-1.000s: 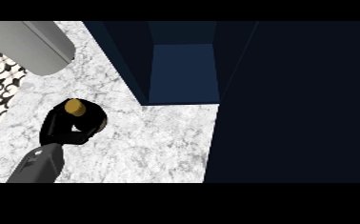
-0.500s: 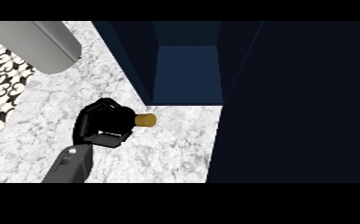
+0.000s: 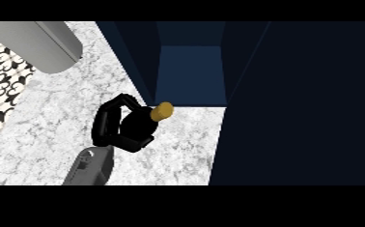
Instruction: Pick up the wine, place it into the cabinet and close the cabinet
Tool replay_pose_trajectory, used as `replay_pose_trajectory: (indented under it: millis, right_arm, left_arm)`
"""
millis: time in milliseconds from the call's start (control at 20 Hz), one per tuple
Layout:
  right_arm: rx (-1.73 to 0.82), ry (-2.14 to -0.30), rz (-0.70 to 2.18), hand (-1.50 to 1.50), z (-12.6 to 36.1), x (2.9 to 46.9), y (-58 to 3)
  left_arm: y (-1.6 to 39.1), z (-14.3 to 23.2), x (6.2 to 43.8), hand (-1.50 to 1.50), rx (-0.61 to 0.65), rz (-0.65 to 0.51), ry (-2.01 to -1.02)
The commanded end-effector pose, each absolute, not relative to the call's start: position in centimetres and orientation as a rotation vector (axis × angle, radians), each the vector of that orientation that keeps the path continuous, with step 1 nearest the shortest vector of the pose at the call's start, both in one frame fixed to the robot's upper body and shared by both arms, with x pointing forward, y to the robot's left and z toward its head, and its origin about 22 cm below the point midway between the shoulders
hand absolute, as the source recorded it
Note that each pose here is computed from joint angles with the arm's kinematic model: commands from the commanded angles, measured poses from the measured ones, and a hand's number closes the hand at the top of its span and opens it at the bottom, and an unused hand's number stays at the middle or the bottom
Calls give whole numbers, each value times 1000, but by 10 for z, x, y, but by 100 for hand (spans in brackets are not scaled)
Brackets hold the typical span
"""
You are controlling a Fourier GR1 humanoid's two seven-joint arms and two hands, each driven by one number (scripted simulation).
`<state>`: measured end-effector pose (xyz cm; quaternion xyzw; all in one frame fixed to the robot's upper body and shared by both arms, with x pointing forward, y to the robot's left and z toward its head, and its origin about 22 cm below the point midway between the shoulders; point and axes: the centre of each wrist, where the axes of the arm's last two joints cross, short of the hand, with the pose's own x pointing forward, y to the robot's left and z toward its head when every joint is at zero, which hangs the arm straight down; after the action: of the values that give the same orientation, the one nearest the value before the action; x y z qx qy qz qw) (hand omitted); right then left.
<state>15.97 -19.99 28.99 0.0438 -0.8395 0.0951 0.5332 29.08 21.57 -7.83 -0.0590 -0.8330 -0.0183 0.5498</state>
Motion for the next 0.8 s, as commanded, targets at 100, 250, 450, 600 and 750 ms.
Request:
replay_pose_trajectory:
  millis: [100, 250, 450, 600, 750]
  right_arm:
    - [186, -1971, 251, -150, 284, 146, -212]
    - [186, -1982, 275, -150, 289, 150, -209]
    - [192, -1980, 245, -150, 291, 143, -215]
    - [195, -1987, 247, -150, 287, 147, -205]
    - [209, -1979, 266, -150, 291, 134, -205]
  left_arm:
    - [193, -25, 288, 150, -276, -16, -1981]
    - [150, -2, 278, 150, -351, -11, -1959]
    - [137, 34, 269, 150, -352, 47, -1948]
    - [111, 76, 273, 150, -335, 38, -1942]
    - [101, 98, 284, 150, -290, 52, -1936]
